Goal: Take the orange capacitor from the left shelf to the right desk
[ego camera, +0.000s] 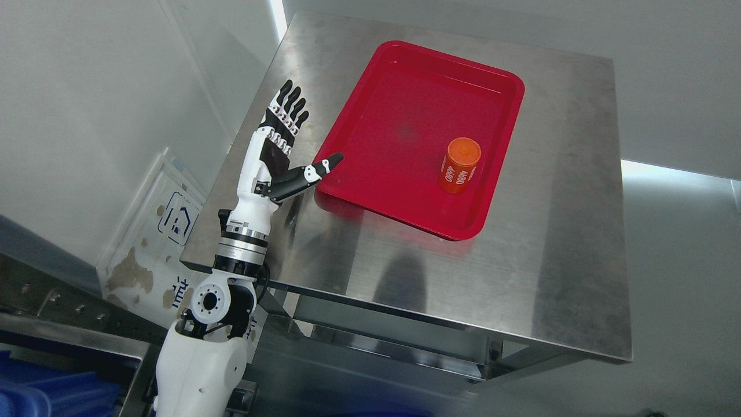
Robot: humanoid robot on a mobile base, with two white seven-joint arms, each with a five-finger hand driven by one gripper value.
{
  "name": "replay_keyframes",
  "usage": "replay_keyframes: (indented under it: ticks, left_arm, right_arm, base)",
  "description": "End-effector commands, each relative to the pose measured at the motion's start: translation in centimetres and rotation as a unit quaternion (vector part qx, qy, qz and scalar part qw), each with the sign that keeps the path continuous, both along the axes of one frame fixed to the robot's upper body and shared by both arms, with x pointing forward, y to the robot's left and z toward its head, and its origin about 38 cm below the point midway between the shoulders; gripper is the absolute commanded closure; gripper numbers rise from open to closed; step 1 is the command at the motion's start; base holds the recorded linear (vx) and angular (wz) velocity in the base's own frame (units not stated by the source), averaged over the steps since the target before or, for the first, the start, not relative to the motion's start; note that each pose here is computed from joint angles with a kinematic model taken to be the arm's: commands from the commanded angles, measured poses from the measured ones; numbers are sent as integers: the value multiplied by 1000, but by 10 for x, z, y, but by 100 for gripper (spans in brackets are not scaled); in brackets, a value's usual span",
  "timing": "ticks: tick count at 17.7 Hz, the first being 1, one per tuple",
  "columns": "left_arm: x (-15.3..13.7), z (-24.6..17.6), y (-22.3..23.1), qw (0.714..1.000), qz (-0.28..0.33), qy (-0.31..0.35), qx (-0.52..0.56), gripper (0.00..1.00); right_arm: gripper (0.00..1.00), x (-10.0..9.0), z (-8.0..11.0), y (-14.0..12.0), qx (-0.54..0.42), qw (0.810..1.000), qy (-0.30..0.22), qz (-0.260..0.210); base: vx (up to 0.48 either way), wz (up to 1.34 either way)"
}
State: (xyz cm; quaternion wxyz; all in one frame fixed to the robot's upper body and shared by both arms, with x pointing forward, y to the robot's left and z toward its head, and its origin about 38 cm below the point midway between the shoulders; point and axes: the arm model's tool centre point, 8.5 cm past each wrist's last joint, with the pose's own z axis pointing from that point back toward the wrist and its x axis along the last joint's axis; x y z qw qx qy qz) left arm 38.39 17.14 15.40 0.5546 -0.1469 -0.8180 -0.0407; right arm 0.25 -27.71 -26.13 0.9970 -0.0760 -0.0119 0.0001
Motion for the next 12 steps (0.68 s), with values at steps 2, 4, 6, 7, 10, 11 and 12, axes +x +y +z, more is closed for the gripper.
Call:
replay_keyframes:
  ticks: [2,4,6,7,10,11,12]
  left_arm:
    - [-11,2,24,1000,27,-8,3,0]
    - [-8,9,24,999,27,-21,2,0]
    - [-4,16,23,999,26,-34,1,0]
    - [-2,20,21,999,24,-39,1,0]
    - [-2,20,18,999,19,-38,2,0]
    - [-2,20,18,999,19,-38,2,0]
    - [-2,20,18,999,19,-38,2,0]
  right_arm:
    - [0,-8,1,-11,-9,1000,2,-3]
    - [0,-8,1,-11,-9,1000,2,-3]
    - [0,-8,1,-11,-9,1000,2,-3]
    - [0,-8,1,-11,-9,1000,2,-3]
    - [0,-8,1,-11,-9,1000,2,-3]
    - [0,-8,1,-11,-9,1000,2,-3]
    - [0,-8,1,-11,-9,1000,2,-3]
  base:
    - [0,0]
    - [0,0]
    - [0,0]
    - [0,0]
    - [0,0]
    - [0,0]
    - [0,0]
